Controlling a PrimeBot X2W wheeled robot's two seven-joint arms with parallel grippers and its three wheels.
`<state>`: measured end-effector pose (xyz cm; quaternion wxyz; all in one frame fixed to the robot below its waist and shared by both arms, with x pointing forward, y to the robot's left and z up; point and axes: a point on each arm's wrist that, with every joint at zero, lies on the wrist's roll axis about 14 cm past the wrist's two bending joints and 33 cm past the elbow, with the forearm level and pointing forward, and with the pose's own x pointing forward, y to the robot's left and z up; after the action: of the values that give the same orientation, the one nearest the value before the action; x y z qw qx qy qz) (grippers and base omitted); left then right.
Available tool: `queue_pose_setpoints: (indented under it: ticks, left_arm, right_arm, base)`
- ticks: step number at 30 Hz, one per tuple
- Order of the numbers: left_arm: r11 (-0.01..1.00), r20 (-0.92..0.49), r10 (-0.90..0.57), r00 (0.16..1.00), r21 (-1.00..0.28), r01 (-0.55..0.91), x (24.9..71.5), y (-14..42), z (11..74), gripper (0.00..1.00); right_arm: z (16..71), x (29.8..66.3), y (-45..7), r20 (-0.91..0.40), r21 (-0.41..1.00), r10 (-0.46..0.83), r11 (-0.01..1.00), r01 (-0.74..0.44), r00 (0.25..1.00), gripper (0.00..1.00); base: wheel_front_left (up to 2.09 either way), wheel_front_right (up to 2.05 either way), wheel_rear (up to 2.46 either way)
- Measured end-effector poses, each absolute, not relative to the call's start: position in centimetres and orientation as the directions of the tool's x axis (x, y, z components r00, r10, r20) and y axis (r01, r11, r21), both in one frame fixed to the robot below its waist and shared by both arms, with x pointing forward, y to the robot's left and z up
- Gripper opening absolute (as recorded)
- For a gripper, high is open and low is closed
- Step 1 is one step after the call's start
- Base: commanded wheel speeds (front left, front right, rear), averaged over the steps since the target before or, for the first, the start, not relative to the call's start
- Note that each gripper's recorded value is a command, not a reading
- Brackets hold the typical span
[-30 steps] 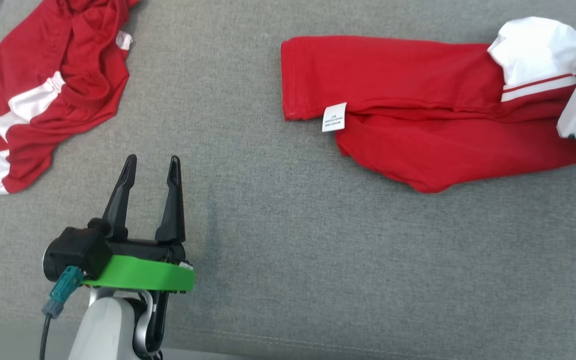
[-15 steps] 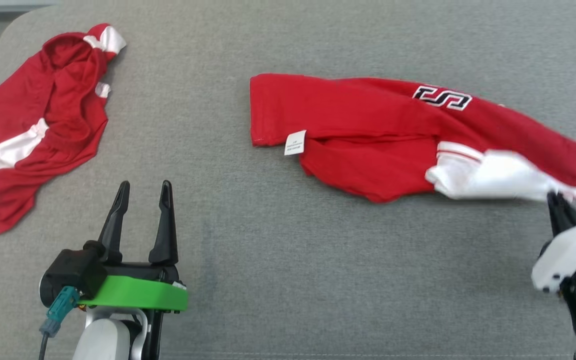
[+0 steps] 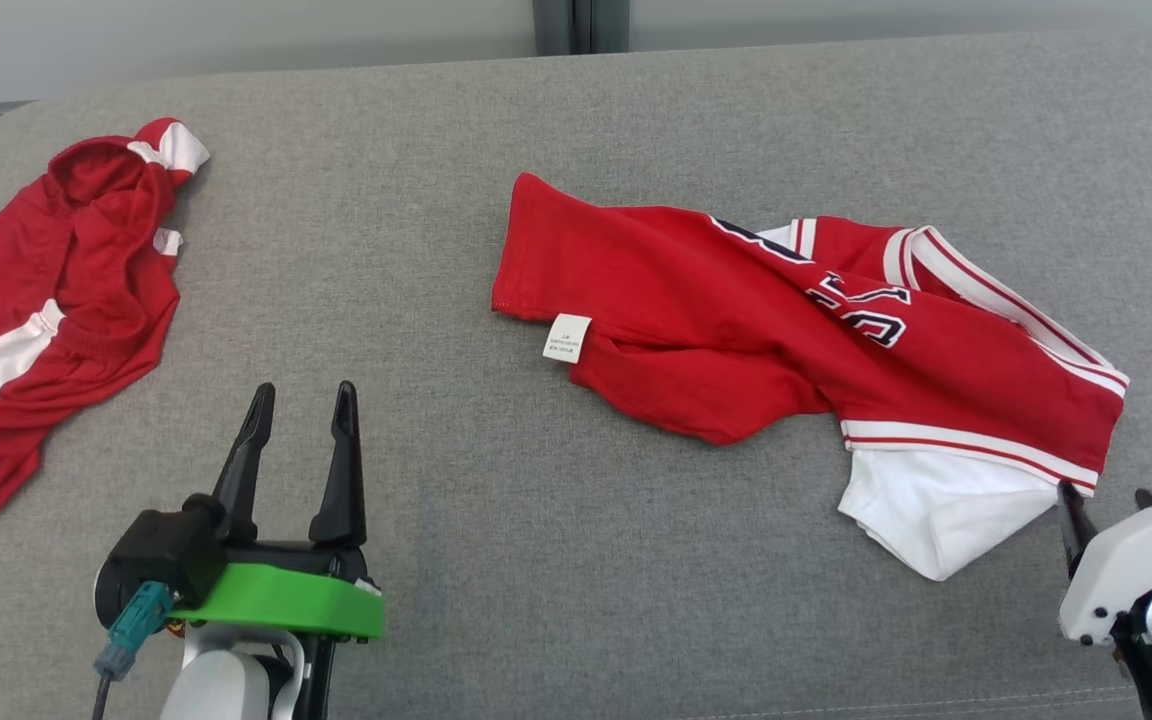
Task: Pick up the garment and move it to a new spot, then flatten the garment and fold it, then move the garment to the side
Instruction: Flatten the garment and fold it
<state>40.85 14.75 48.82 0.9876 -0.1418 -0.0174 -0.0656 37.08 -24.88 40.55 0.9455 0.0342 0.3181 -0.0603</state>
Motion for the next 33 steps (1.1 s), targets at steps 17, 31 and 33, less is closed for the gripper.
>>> queue_pose_setpoints:
  ticks: [17,31,33]
  left_arm:
    - [0.956,0.065,-0.099,0.993,-0.272,0.113,39.0,15.6,49.5,1.0]
    - [0.961,0.074,-0.042,0.996,-0.269,0.06,36.9,17.5,50.0,1.0]
    - [0.962,0.07,-0.039,0.997,-0.266,0.056,36.7,17.6,49.9,1.0]
  right_arm:
    - [52.3,46.0,-18.9,-0.252,0.083,0.08,0.995,-0.061,0.964,1.0]
    - [56.5,43.3,-13.1,0.199,0.075,0.226,0.967,-0.244,0.954,1.0]
    - [55.5,42.6,-13.9,0.19,0.079,0.198,0.973,-0.216,0.962,1.0]
  base:
    - [0.0,0.0,0.0]
    - [0.0,0.0,0.0]
    - [0.0,0.0,0.0]
